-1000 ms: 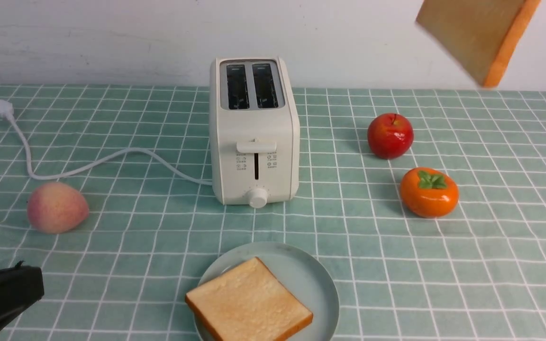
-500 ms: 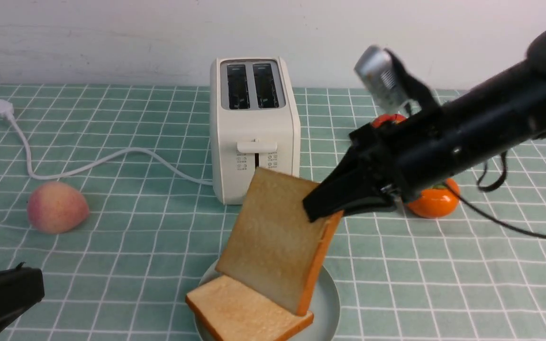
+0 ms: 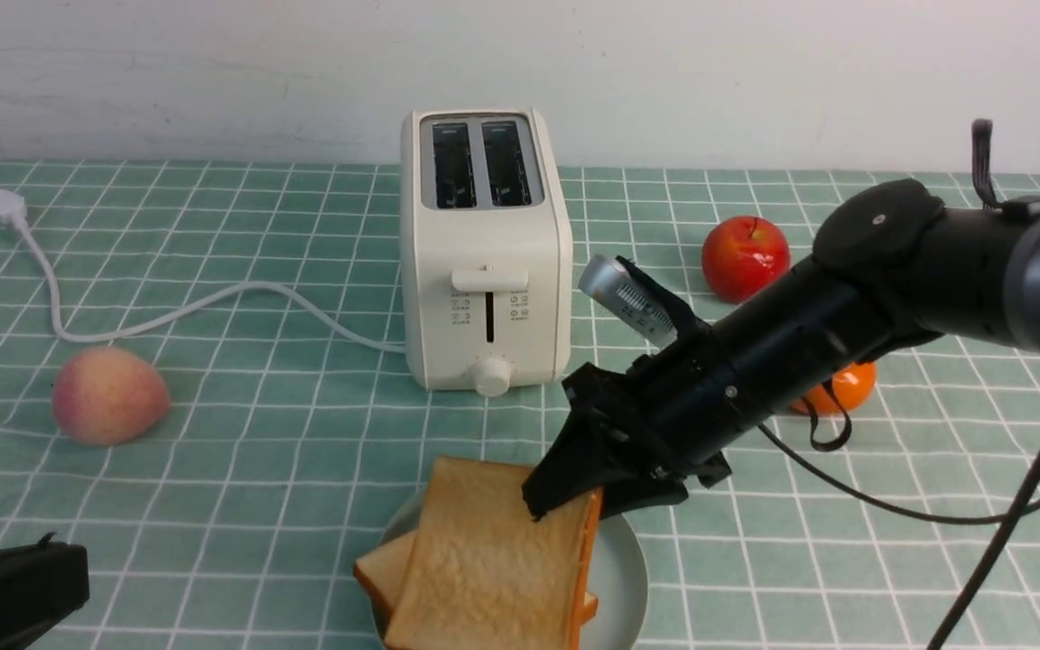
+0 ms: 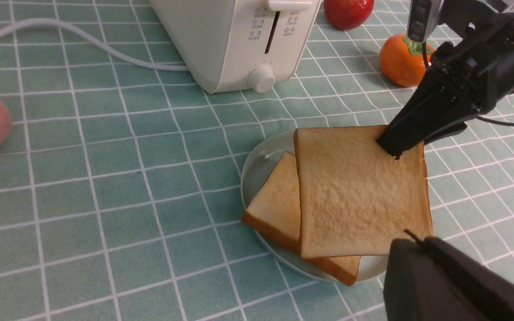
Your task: Take toasted bread from bread machine on blue coffee table place on plate.
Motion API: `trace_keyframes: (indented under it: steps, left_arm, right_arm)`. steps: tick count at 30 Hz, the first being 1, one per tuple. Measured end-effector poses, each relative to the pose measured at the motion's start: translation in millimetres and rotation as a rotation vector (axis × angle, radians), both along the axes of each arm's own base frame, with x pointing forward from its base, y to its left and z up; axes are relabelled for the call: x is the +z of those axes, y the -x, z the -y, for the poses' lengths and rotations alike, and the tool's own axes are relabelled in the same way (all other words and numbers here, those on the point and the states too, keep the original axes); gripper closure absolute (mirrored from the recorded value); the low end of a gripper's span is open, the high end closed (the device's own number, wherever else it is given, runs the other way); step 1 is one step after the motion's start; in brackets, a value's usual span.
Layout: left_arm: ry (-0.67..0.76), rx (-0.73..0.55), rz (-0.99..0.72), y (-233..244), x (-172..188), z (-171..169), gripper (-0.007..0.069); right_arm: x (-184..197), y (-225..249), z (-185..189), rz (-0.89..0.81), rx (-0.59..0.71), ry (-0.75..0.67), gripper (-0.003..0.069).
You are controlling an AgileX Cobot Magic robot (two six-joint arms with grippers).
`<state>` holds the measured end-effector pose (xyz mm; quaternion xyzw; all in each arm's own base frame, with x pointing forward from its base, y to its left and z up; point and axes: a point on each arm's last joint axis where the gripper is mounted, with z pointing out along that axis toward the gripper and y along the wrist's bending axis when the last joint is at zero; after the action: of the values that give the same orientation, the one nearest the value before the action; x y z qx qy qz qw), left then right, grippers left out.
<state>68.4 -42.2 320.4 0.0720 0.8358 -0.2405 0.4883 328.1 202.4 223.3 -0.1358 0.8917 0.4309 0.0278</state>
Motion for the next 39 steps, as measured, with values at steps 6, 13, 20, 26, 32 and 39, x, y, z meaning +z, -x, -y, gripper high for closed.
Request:
trace_keyframes:
  steps: [6,13,20,26,32,39]
  left_arm:
    - [0.0,0.0,-0.001,0,0,0,0.0639]
    - [-0.022,-0.011,0.0,0,-1,0,0.0639]
    - [-0.025,-0.012,0.002,0,-1,0,0.0639]
    - [-0.02,-0.006,0.015,0,0,0,0.0639]
    - [0.007,0.025,0.087,-4,7,-2,0.0639]
    - [0.044,0.054,0.154,-7,13,-3,0.0639]
  right_arm:
    - [7,-8,19,0.028,0.03,0.055,0.0167]
    - [103,-24,88,0.21,-0.171,0.236,0.0351]
    - [227,65,137,0.57,-0.39,0.403,0.067]
    - [282,191,174,0.958,-0.681,0.388,0.0665]
    - [232,328,206,1.499,-0.953,0.227,0.0661]
    - [157,348,214,1.605,-1.027,0.228,0.0659]
